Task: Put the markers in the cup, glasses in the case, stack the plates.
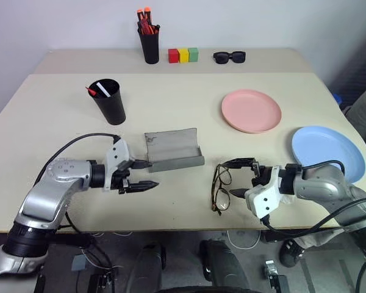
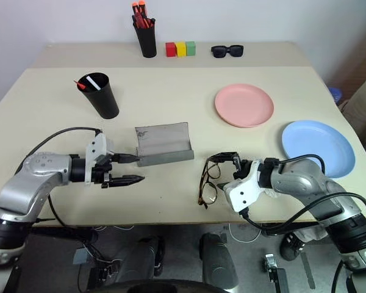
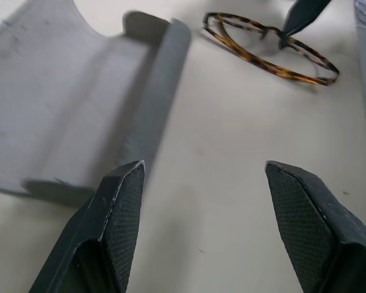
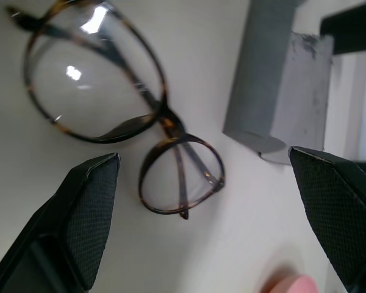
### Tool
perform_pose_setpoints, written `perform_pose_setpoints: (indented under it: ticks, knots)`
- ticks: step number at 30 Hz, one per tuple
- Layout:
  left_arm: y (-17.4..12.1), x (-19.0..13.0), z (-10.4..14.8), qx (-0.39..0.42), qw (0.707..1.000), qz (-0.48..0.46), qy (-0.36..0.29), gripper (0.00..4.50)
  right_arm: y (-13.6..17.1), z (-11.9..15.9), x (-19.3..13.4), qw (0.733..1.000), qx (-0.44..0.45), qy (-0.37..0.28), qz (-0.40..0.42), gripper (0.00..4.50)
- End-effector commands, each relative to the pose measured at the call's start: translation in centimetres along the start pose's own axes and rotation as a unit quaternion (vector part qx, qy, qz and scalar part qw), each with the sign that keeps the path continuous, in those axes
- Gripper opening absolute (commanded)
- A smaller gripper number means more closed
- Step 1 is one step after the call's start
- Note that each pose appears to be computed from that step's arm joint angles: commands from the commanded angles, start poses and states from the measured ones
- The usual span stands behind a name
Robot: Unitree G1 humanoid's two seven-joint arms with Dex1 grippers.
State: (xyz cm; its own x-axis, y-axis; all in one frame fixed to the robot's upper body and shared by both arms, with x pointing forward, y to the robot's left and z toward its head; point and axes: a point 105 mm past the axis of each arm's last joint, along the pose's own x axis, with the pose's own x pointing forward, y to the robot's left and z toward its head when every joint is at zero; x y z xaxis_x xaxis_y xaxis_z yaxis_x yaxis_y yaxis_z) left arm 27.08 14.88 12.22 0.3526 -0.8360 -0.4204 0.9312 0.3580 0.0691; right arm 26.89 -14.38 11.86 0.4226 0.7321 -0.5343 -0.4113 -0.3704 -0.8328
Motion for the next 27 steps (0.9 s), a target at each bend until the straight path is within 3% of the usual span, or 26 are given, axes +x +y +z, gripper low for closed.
perform_pose_setpoints:
  ticks: [1,27]
  knots:
    - [-0.3,-0.6,0.6,0.009,1.0,0.01,-0.006,3.21,-0.6,0.2,0.0,1.0,-0.026,-0.009,-0.013,4.5]
    - [-0.5,0.3,0.7,0.003,1.0,0.022,-0.009,3.21,-1.1,0.7,1.6,0.996,-0.066,-0.042,-0.036,4.5]
